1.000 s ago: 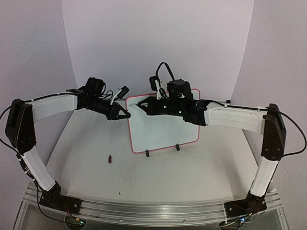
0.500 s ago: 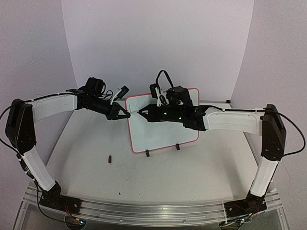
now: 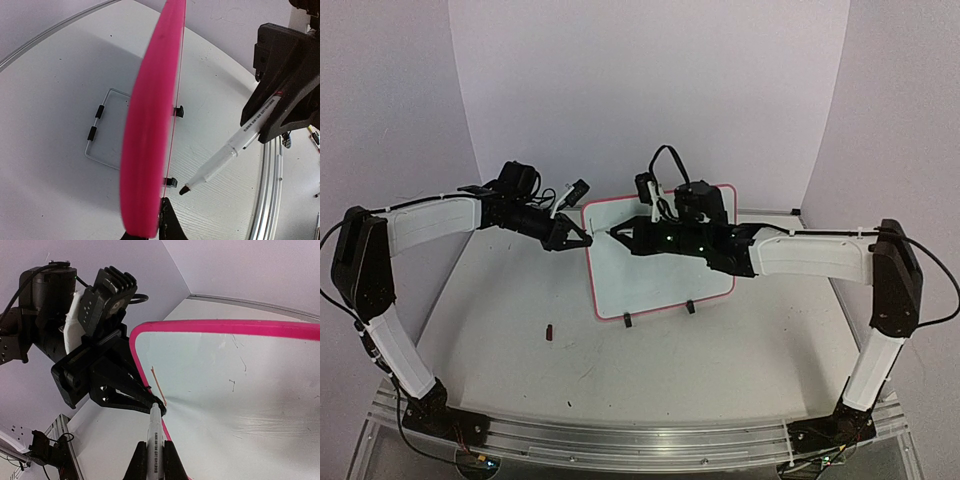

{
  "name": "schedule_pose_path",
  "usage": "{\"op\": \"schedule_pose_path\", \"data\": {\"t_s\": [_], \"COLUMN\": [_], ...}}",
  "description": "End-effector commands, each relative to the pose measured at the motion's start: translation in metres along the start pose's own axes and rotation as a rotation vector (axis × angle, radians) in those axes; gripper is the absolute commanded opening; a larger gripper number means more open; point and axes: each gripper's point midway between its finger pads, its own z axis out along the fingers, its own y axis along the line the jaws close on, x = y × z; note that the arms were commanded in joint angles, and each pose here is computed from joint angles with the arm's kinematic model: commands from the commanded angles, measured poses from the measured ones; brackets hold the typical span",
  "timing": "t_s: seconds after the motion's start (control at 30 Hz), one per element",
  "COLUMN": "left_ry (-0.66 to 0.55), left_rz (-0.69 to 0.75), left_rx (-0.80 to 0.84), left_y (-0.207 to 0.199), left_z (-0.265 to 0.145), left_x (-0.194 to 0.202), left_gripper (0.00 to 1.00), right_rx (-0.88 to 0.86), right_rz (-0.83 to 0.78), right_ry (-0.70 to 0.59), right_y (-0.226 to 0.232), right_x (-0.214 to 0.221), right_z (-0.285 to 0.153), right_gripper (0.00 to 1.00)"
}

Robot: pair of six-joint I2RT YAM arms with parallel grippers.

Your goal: Write a sentence on the whiteboard

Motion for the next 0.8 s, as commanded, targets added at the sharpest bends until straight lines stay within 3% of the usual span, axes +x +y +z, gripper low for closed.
{"op": "schedule_pose_path", "data": {"t_s": [0.0, 0.77], "left_ry": [0.043, 0.048], "left_rz": [0.013, 0.009], "left_rx": [-0.078, -0.079], "left_y": [0.016, 0.017], "left_z": [0.001, 0.002], "left_x": [0.012, 0.014], "left_gripper": [0.0, 0.0], "right_rx": [-0.034, -0.001], "right_rz": [-0.042, -0.017], "right_ry": [-0.103, -0.106], "right_y": [0.02, 0.01], "right_x": [-0.032, -0.031], "right_z": [-0.013, 0.006], "right_gripper": [0.0, 0.0]}}
